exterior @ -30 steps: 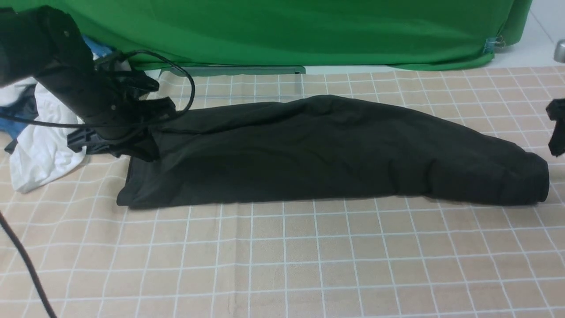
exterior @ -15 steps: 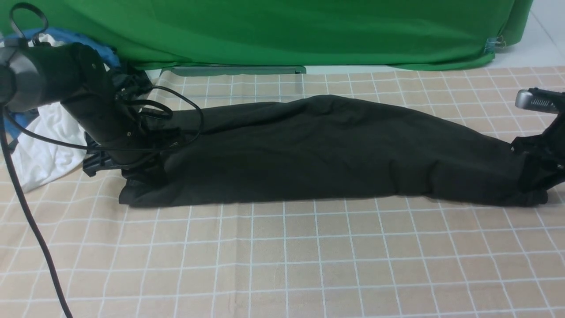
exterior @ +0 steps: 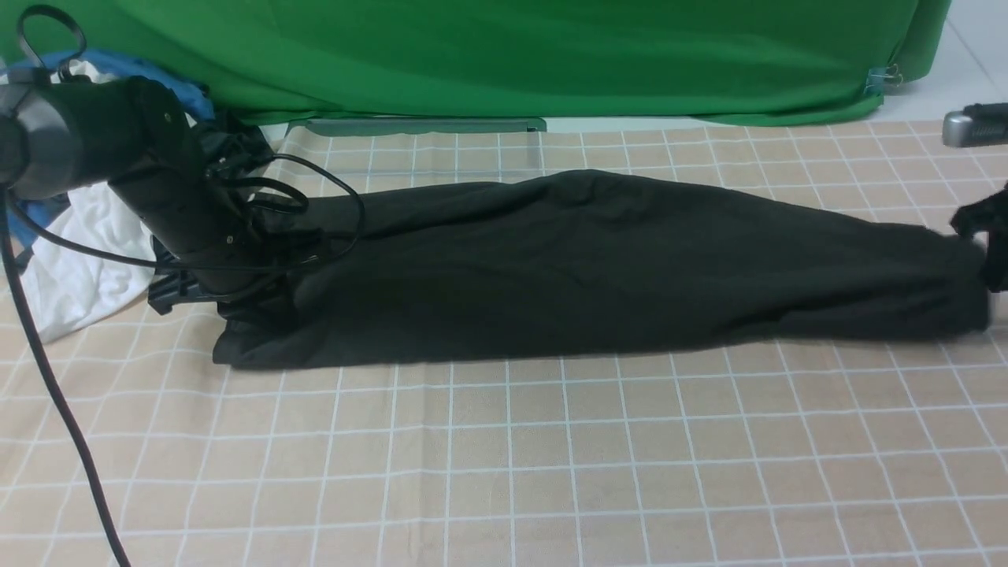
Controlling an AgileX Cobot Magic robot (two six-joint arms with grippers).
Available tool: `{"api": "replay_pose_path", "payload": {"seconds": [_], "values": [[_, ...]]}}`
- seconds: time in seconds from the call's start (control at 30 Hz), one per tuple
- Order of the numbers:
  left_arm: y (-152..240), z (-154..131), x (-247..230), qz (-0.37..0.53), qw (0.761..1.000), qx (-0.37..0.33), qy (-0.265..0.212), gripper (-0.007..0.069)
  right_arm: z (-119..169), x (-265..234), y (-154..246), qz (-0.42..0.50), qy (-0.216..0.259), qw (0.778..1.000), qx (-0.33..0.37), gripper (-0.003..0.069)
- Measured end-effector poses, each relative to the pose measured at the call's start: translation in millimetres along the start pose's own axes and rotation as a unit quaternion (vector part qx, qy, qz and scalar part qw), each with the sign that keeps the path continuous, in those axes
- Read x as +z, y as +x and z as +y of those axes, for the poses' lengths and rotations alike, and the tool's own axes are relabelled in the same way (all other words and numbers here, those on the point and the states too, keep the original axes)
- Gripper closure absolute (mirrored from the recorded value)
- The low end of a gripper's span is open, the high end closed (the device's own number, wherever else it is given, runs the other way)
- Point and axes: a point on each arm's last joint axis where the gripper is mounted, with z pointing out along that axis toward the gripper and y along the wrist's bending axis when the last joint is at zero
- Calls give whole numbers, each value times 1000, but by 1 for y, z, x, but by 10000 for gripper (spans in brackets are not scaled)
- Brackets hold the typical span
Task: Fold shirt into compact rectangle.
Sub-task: 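Pull the folded dark garment lengthwise by its ends to straighten it flat on the table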
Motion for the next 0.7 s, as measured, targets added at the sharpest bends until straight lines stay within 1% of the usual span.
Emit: {"api": "replay_pose_path", "payload": {"seconds": [0.1, 0.17, 0.23, 0.27, 0.3, 0.37, 0.4, 0.47, 0.57, 0.7], "values": [[0, 0, 0, 1, 1000, 0, 0, 622, -6, 0, 0, -3, 25, 1000, 6, 568], [0, 0, 0, 0, 1000, 0, 1, 622, -6, 0, 0, -6, 23, 1000, 18, 562], [0, -1, 0, 1, 1000, 2, 3, 622, -3, 0, 0, 0, 11, 999, 37, 526], [0, -1, 0, 1, 1000, 3, 3, 622, -1, 0, 1, 4, 5, 999, 44, 488], [0, -1, -1, 0, 1000, 5, 3, 622, 1, -1, 0, 5, -4, 999, 50, 433], [0, -1, -4, -3, 1000, 6, 4, 622, 6, -2, -1, 2, -28, 998, 63, 286], [0, -2, -5, -3, 1000, 7, 4, 622, 7, -3, -1, 1, -36, 997, 66, 237], [0, -4, -16, -15, 1000, 9, 7, 622, 12, -4, -3, -4, -60, 995, 79, 73], [1, -7, -36, -39, 999, 16, 12, 622, 13, -2, -4, -4, -66, 994, 90, -5], [2, -11, -60, -65, 997, 26, 12, 622, 14, 13, -6, 15, -71, 993, 98, -28]]}}
